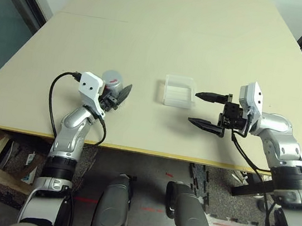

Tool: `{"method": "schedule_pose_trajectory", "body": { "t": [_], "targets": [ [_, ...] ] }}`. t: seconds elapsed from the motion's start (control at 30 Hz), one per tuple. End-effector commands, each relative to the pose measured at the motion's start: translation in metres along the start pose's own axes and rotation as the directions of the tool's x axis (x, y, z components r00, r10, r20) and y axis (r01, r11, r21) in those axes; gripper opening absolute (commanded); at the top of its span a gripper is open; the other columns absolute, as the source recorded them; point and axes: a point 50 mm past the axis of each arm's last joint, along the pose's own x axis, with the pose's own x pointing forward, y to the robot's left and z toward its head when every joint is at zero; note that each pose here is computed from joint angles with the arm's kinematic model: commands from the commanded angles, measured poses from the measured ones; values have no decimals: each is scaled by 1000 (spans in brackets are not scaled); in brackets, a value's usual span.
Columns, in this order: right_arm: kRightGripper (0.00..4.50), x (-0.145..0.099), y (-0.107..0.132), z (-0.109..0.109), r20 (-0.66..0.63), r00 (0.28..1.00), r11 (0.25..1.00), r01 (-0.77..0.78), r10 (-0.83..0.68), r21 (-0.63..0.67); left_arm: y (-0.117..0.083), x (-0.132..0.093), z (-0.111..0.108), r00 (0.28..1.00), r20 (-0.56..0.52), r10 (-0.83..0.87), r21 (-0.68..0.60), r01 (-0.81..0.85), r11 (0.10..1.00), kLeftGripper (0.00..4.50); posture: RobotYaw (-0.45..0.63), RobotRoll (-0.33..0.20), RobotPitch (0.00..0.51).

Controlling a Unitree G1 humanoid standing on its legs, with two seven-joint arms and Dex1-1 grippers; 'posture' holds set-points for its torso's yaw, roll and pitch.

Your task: Pour the medicine from the bottle into the box.

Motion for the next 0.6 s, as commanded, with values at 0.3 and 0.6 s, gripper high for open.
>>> {"method": "schedule_pose_trajectory", "body": {
  "t": [0.3,0.6],
  "targets": [
    [4500,4,-7,13,17,1000,998,11,-13,70,-10,3,12,986,-30,-161,-72,158,985,2598,-55,0,140],
    [4500,26,-17,49,61,995,982,-93,84,162,-25,10,44,912,-47,-407,-190,392,900,2598,-66,0,133]
  ]
}}
